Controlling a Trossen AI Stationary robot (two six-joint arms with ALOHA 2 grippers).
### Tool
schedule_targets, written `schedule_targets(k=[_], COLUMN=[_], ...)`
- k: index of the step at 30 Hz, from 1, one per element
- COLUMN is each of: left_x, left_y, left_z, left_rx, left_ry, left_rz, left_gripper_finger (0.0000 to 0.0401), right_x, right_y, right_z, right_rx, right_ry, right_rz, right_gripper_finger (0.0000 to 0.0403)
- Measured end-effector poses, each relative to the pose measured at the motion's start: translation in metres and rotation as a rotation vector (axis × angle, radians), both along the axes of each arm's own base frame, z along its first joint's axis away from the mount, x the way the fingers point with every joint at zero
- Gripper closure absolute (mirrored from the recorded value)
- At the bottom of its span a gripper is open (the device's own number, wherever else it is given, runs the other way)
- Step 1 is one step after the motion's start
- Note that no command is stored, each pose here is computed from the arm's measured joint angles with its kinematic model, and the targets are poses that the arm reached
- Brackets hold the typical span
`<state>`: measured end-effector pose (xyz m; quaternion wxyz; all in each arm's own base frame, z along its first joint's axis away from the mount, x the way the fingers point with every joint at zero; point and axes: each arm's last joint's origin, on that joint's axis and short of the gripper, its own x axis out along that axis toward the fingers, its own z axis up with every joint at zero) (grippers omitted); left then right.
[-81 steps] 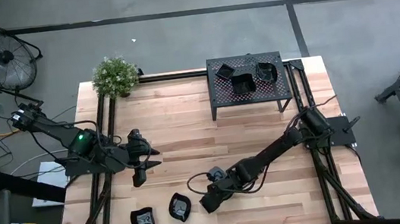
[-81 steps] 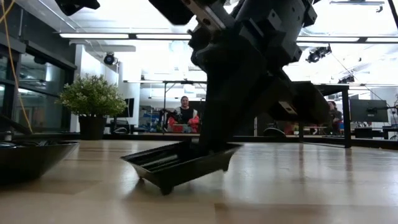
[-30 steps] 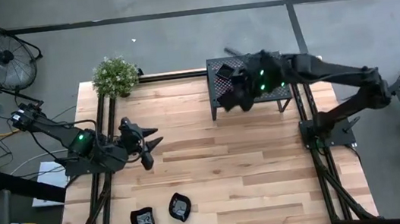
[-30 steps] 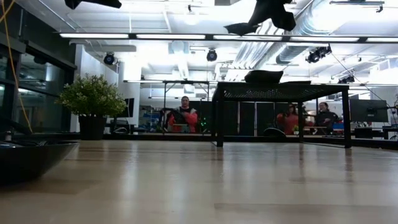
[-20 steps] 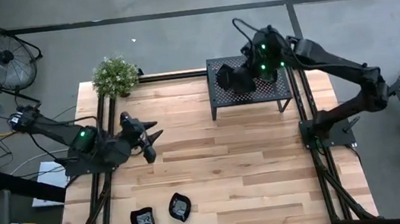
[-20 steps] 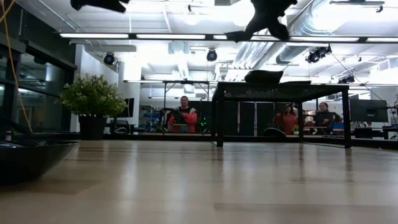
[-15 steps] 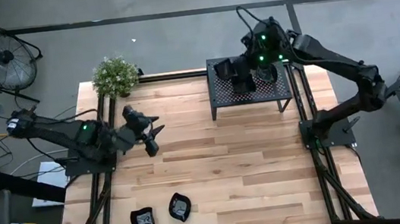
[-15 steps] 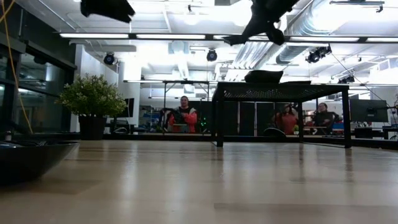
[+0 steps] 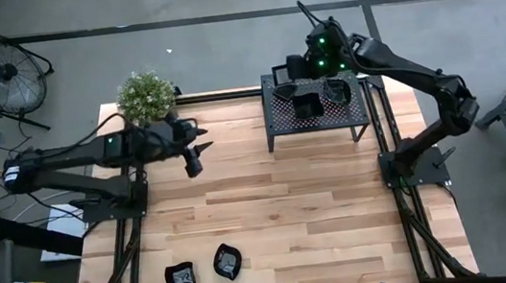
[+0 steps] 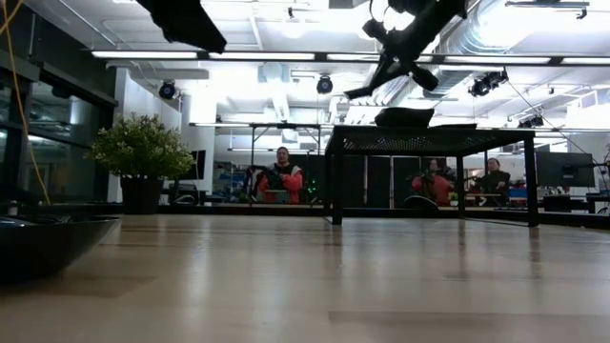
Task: Pick & Place Mini shaped plates
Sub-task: Stack the black square plate on top of the black square plates on the shelf
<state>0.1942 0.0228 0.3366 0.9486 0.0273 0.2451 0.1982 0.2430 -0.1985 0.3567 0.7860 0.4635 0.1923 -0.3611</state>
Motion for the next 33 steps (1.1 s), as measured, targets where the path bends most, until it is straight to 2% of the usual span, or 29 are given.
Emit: schedule_targets(k=[4,8,16,25,33], left_x=[0.000,-0.001,-0.005,-0.007,-0.007], left_y=[0.013,0.025,0.042,0.046,0.045], left_z=[0.002,0.002,0.003,0.002,0.002], left_rx=[-0.008,-0.005,-0.041,-0.053,-0.056], left_ry=[-0.022,-0.017,-0.037,-0.041,-0.041], left_rz=[-0.038,-0.041,0.038,0.067,0.058], left_gripper_finger=[0.0239,0.0239,0.0239,0.0239,0.0239], right_x=[0.002,0.007,0.014,0.015,0.020], right_y=[-0.007,-0.006,0.004,0.023,0.032], right_z=[-0.008,-0.011,-0.012,-0.021,-0.021], right_rx=[0.065,0.083,0.152,0.297,0.317], right_ry=[-0.004,-0.003,-0.039,0.022,-0.018], right_rz=[-0.095,-0.200,-0.283,-0.431,-0.553], right_gripper_finger=[0.0403,0.0403,0.0403,0.0403,0.0403])
